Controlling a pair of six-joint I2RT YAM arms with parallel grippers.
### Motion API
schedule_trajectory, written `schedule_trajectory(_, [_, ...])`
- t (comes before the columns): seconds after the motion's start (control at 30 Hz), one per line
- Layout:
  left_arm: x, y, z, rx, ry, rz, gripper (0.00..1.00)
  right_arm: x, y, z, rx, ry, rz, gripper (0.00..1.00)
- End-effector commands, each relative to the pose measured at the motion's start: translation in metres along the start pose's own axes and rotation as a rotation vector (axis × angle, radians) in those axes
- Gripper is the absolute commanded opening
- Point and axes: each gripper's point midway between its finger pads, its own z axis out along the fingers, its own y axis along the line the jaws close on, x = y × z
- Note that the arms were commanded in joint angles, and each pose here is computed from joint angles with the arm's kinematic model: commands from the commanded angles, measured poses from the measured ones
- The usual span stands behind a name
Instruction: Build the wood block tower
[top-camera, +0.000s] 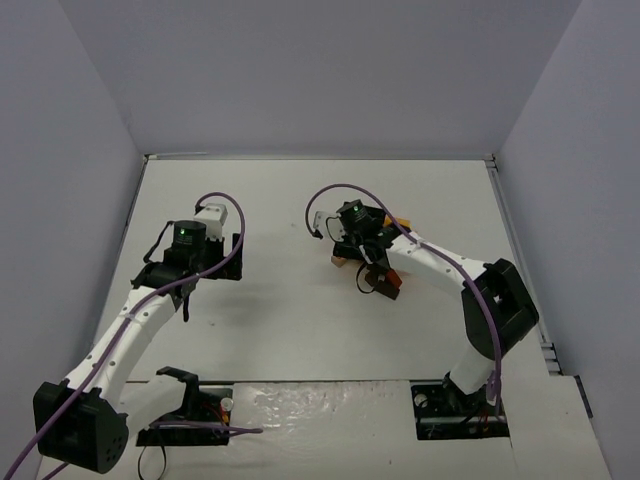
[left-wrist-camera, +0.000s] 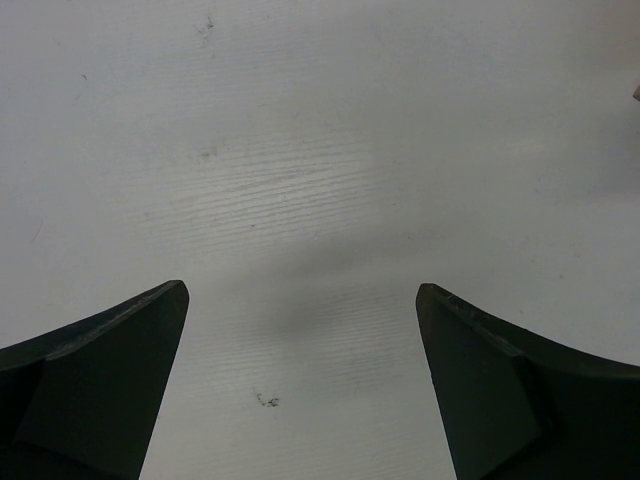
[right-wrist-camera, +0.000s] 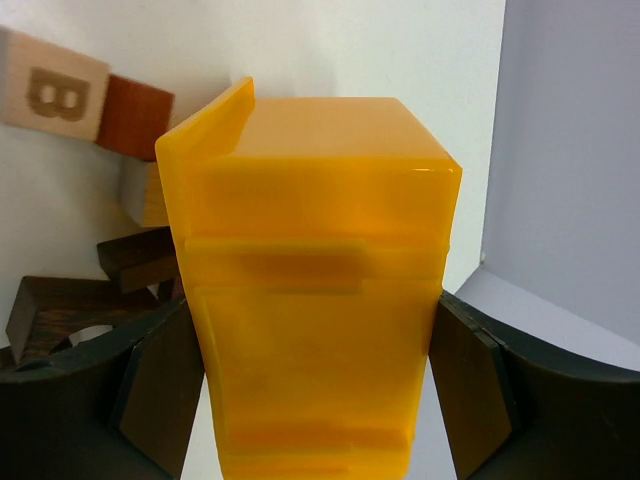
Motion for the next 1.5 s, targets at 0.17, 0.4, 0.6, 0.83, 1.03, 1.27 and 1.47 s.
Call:
schedule_trajectory(0.17, [-0.033,-0.007,-0.011,0.026,-0.097,-0.010,0.97,0.044,-0.138,-0.031,0.214,-0.139,0.615,0.00])
schedule_trajectory(0.4, [-0.032,-0.009,-0.012,0.030,-0.094,-0.007,0.97,0.103,-0.170,-0.019,-0.034,-0.379,1.201,0.00])
schedule_trajectory(0.6, [-0.031,-0.010,-0.012,0.032,-0.089,0.001,0.97,0.122,-0.146,0.004,-0.391,-0.501,1.507,0.00])
schedule_trajectory(0.83, [-0.030,-0.011,-0.012,0.034,-0.084,0.007,0.97,0.137,-0.106,0.038,-0.676,-0.495,1.719,0.03])
schedule_trajectory(1.03, [-0.030,-0.011,-0.012,0.035,-0.082,0.010,0.97,0.168,-0.115,0.051,-0.496,-0.400,1.728,0.50])
schedule_trajectory(1.27, [-0.030,-0.012,-0.010,0.038,-0.079,0.010,0.97,0.201,-0.145,0.043,-0.229,-0.316,1.662,0.96])
schedule_trajectory(1.47, [-0.030,-0.012,-0.009,0.040,-0.075,0.011,0.97,0.226,-0.170,0.022,0.004,-0.228,1.578,1.00])
